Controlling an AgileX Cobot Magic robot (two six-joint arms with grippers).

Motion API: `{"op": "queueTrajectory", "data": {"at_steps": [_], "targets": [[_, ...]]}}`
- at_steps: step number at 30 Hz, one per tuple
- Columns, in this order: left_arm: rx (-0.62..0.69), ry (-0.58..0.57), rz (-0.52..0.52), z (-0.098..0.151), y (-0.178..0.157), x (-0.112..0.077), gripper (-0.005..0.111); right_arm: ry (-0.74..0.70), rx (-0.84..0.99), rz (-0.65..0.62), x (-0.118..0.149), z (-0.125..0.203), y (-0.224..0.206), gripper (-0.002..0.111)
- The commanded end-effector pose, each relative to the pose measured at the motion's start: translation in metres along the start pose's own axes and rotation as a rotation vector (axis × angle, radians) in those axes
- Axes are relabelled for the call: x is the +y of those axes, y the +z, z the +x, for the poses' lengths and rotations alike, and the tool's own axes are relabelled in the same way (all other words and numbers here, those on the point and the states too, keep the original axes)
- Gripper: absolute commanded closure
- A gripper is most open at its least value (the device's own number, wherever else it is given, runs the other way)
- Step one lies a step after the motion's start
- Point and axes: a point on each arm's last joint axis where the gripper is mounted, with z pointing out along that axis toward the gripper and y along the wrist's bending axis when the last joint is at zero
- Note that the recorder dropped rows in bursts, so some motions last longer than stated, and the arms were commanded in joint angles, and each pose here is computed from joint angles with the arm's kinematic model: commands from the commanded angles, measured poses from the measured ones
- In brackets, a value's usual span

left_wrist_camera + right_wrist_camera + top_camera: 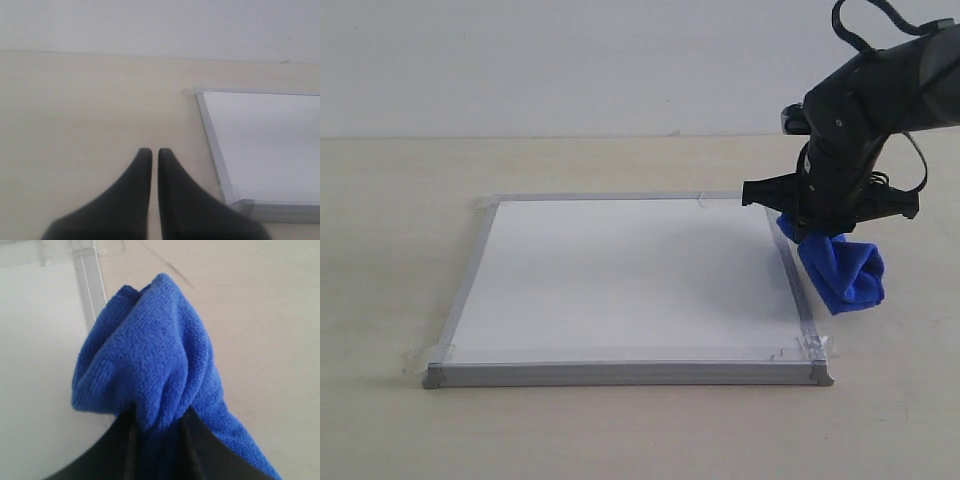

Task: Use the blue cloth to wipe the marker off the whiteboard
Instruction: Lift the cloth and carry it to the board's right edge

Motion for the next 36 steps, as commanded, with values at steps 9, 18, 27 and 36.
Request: {"op": "queueTrajectory", "data": {"at_steps": [9,18,27,36], "targets": [[-0.016,0.001,0.001,-0.002,-0.001,0.0,0.102,0.119,-0.033,-0.044,-0.002,0.015,0.011,0.104],[-0.016,0.001,0.001,-0.002,-0.001,0.0,0.102,0.06,-0.084,0.093,-0.015,0.012,0.012,0.104],[-0.016,0.001,0.001,-0.002,-0.001,0.0,0.102,0.084,-0.103,0.06,-0.012,0.011,0.012,0.104],[-0.016,0.001,0.001,-0.002,-0.001,0.0,0.102,0.119,-0.096,0.05,-0.011,0.011,0.012,0.104]]}}
